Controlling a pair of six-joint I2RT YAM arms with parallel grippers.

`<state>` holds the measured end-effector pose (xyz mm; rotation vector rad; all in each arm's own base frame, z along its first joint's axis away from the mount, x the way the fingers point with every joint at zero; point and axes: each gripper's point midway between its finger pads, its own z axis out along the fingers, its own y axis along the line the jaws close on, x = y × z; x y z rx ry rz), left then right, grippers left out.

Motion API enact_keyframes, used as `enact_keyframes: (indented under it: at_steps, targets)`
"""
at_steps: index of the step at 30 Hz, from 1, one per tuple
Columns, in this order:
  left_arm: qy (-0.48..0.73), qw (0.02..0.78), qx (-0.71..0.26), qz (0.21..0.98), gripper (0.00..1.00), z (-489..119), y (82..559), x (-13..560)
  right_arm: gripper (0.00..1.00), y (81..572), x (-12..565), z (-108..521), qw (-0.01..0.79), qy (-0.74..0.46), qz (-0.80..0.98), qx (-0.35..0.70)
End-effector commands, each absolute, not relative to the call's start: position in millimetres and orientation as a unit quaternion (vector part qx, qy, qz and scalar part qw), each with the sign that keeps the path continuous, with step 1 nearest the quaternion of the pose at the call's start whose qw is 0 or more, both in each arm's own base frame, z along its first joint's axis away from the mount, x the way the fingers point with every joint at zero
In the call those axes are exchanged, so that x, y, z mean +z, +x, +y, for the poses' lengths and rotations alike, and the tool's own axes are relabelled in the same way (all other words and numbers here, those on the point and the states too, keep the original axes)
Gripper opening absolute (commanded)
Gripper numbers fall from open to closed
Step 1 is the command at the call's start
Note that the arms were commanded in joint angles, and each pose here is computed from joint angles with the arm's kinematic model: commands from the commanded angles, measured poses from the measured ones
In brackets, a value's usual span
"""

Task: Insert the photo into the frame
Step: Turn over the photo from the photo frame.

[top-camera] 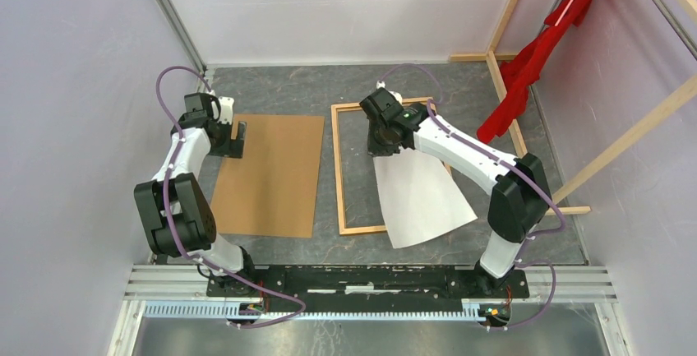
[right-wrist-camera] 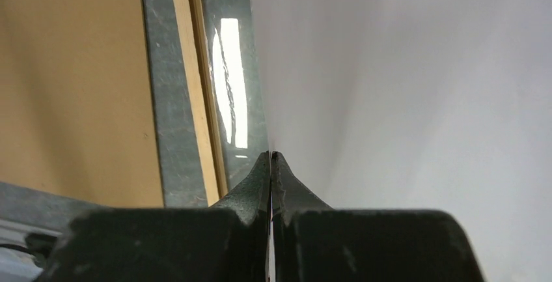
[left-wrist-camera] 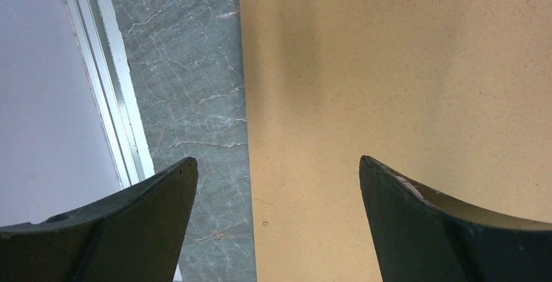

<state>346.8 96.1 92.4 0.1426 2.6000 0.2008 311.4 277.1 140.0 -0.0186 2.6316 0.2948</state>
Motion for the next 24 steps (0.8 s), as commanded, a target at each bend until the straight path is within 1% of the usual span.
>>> enact_keyframes:
  at_steps: [1, 5, 12, 16, 24]
  targets:
    - [0.073, 0.284, 0.088, 0.952, 1.00, 98, 350, 105, 0.00, 342, 169, 287, 0.307, 0.104, 0.937, 0.132]
    - [0.074, 0.283, 0.088, 0.952, 1.00, 98, 350, 103, 0.00, 357, 177, 291, 0.332, 0.131, 0.925, 0.129]
    - [0.078, 0.285, 0.090, 0.951, 1.00, 98, 351, 105, 0.00, 382, 180, 290, 0.367, 0.114, 0.919, 0.082]
    - [0.080, 0.283, 0.090, 0.952, 1.00, 98, 351, 104, 0.00, 388, 179, 281, 0.386, 0.105, 0.915, 0.056]
    - [0.078, 0.279, 0.088, 0.953, 1.00, 98, 351, 101, 0.00, 391, 170, 273, 0.389, 0.083, 0.917, 0.024]
